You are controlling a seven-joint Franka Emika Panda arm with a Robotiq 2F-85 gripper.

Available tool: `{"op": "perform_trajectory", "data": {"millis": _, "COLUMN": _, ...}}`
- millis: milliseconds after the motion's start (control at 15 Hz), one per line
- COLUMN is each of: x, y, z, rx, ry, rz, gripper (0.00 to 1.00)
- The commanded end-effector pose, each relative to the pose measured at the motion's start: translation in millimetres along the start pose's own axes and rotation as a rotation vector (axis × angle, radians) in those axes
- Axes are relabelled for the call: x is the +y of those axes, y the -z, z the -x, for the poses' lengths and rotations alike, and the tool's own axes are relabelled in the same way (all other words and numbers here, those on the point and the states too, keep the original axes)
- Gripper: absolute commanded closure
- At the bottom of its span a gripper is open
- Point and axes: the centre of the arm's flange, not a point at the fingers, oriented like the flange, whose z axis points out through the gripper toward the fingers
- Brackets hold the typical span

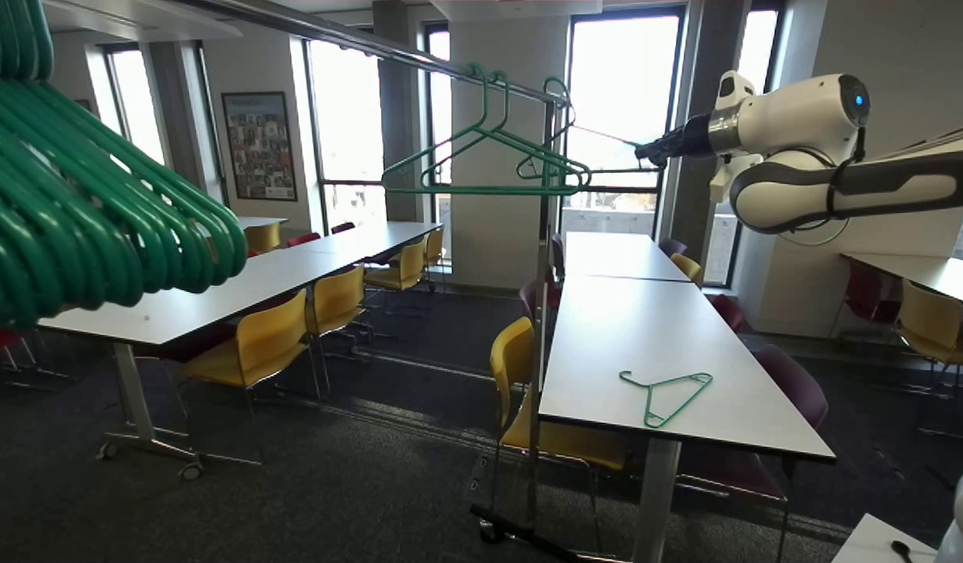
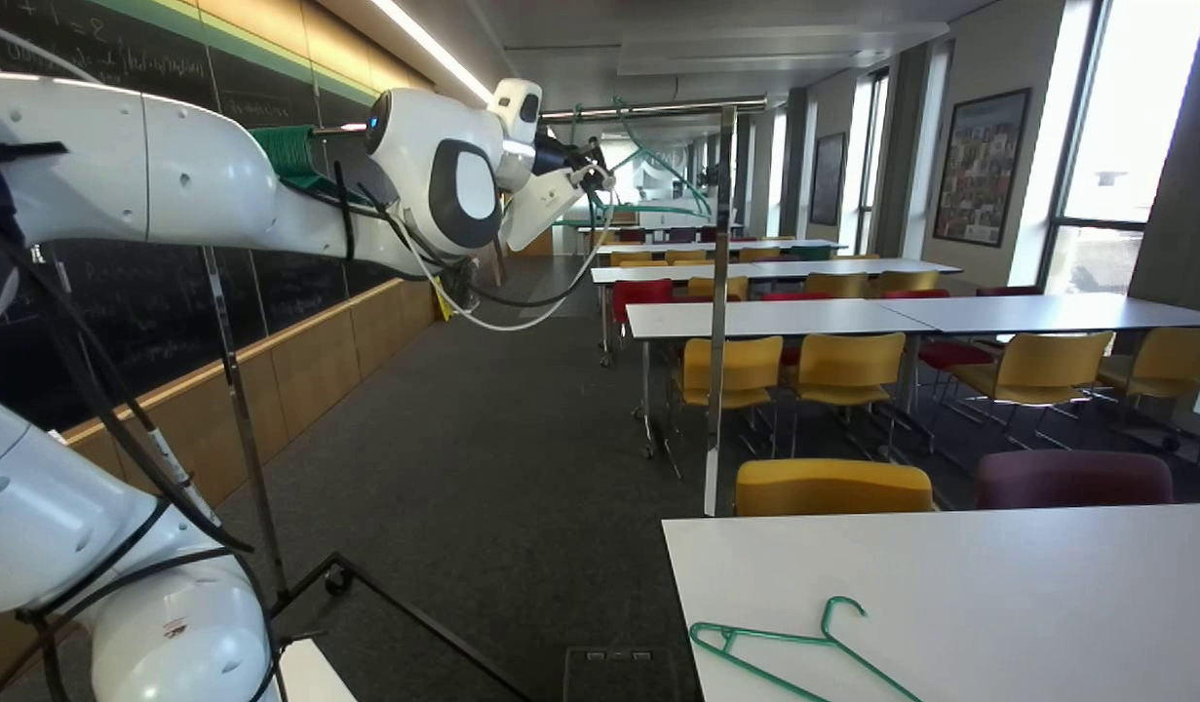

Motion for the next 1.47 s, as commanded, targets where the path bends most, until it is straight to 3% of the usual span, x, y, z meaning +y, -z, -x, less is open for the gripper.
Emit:
{"op": "perform_trajectory", "data": {"millis": 0, "x": -3, "y": 30, "z": 18, "rx": -0.089, "ry": 0.007, "rz": -0.005, "gripper": 0.98}}
{"op": "perform_trajectory", "data": {"millis": 533, "x": -16, "y": 19, "z": 67, "rx": -0.366, "ry": -0.071, "rz": -0.092, "gripper": 0.98}}
{"op": "perform_trajectory", "data": {"millis": 733, "x": -18, "y": 7, "z": 90, "rx": -0.511, "ry": -0.128, "rz": -0.141, "gripper": 0.98}}
{"op": "perform_trajectory", "data": {"millis": 1000, "x": -10, "y": -15, "z": 141, "rx": -0.782, "ry": -0.095, "rz": -0.068, "gripper": 0.98}}
{"op": "perform_trajectory", "data": {"millis": 1400, "x": 32, "y": -43, "z": 254, "rx": -0.921, "ry": 0.228, "rz": 0.113, "gripper": 0.98}}
